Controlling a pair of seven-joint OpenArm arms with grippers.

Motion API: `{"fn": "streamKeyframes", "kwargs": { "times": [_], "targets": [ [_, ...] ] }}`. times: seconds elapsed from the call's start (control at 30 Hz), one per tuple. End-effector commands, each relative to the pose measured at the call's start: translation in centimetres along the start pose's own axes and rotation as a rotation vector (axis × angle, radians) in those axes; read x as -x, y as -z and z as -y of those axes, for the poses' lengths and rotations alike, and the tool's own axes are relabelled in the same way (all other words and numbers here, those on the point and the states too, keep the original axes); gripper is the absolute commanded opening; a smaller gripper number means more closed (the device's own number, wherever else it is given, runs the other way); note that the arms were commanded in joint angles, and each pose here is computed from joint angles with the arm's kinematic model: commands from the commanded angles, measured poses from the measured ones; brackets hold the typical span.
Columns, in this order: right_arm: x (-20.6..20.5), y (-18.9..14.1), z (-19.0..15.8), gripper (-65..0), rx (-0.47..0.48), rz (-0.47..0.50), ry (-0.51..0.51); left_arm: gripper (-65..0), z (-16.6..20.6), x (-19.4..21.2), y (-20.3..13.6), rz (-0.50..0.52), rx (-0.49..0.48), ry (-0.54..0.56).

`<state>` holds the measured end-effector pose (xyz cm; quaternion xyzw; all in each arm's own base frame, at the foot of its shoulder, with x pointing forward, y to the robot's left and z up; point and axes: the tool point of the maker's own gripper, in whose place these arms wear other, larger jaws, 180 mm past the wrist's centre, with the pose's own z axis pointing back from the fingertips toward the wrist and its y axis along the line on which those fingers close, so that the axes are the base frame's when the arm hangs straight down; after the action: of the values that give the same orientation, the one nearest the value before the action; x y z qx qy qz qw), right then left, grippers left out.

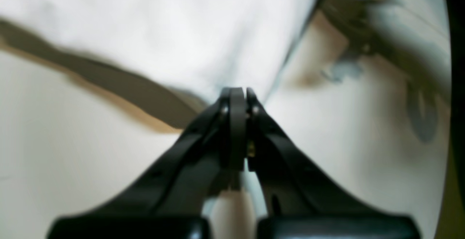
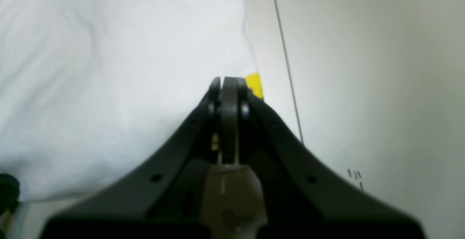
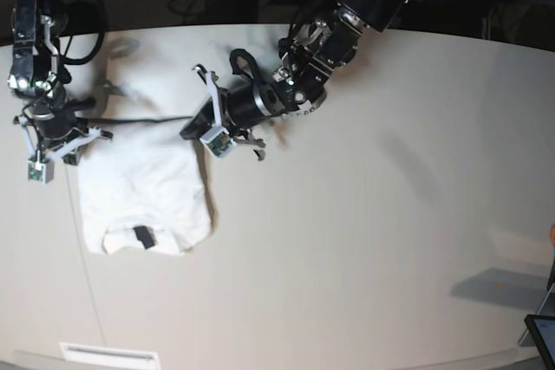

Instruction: Fold the T-shirt properly

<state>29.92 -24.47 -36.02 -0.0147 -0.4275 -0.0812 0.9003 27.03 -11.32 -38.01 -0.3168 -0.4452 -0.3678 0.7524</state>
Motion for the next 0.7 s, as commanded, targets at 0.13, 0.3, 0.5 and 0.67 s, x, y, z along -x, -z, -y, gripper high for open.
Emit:
{"fn": "streamKeyframes", "kwargs": {
  "times": [0.13,0.3,0.5,0.67],
  "targets": [
    [-3.1,-1.1,0.1,-64.9,0.002,0.134,-0.041,-65.0,-2.3,-8.1,-2.8,0.239,-0.105,0.07],
    [-1.6,-2.5,0.4,-65.0,0.032,0.228,-0.102,-65.0,-1.1,-7.6,-4.9,0.261,-0.193,0.249],
    [1.8,-5.3,-0.1,-65.0,0.011,0.305,-0.223,-65.0,0.4,-1.3,-8.9,0.188,-0.264,0.271],
    [4.3,-7.9,0.7,-65.0,0.054,0.332,-0.238,-65.0,1.3,1.3,-14.5,0.235,-0.317,0.242]
  ]
}}
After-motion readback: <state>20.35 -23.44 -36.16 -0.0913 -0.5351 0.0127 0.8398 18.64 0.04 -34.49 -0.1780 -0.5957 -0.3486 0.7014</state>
